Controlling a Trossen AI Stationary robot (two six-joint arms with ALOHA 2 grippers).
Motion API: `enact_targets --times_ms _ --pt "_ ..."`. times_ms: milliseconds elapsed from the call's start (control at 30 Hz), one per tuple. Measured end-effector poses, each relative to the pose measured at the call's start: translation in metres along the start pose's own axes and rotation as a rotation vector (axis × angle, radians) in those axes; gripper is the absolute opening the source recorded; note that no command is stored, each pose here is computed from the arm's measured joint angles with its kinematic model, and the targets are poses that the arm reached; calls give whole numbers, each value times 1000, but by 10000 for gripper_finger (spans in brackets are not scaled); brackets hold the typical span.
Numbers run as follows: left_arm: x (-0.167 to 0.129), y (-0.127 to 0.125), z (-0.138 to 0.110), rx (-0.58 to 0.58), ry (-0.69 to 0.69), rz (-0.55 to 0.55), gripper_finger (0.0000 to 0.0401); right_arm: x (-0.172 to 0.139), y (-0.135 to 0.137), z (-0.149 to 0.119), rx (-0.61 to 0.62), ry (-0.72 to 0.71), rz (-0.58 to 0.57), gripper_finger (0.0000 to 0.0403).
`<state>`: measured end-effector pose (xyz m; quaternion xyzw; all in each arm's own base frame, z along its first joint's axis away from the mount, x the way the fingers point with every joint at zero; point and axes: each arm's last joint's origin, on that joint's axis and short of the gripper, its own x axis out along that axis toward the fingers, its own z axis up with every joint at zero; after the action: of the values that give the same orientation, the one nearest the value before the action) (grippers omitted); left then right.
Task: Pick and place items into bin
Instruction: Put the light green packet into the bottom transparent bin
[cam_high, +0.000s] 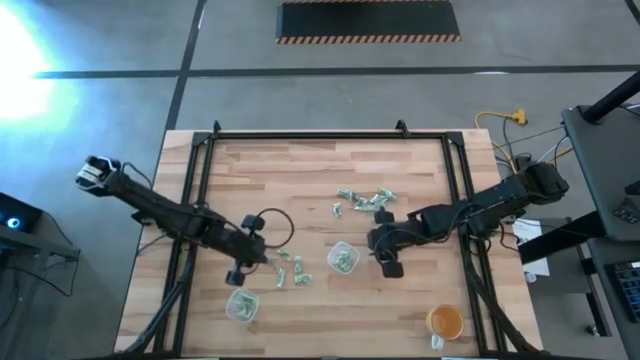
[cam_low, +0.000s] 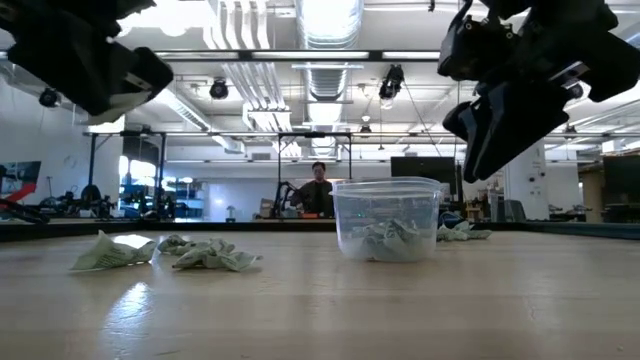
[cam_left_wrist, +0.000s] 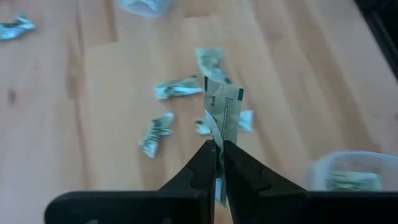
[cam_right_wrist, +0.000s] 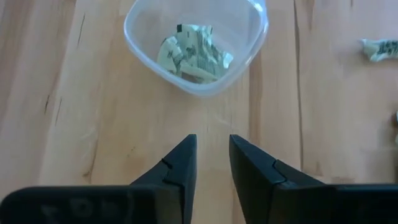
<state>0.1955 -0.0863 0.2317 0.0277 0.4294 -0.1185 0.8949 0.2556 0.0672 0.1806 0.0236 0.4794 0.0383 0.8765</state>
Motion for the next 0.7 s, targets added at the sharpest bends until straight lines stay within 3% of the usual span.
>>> enact_targets --times_ms 700 --pt "-6 -56 -13 -155 39 -236 8 0 5 -2 -7 5 9 75"
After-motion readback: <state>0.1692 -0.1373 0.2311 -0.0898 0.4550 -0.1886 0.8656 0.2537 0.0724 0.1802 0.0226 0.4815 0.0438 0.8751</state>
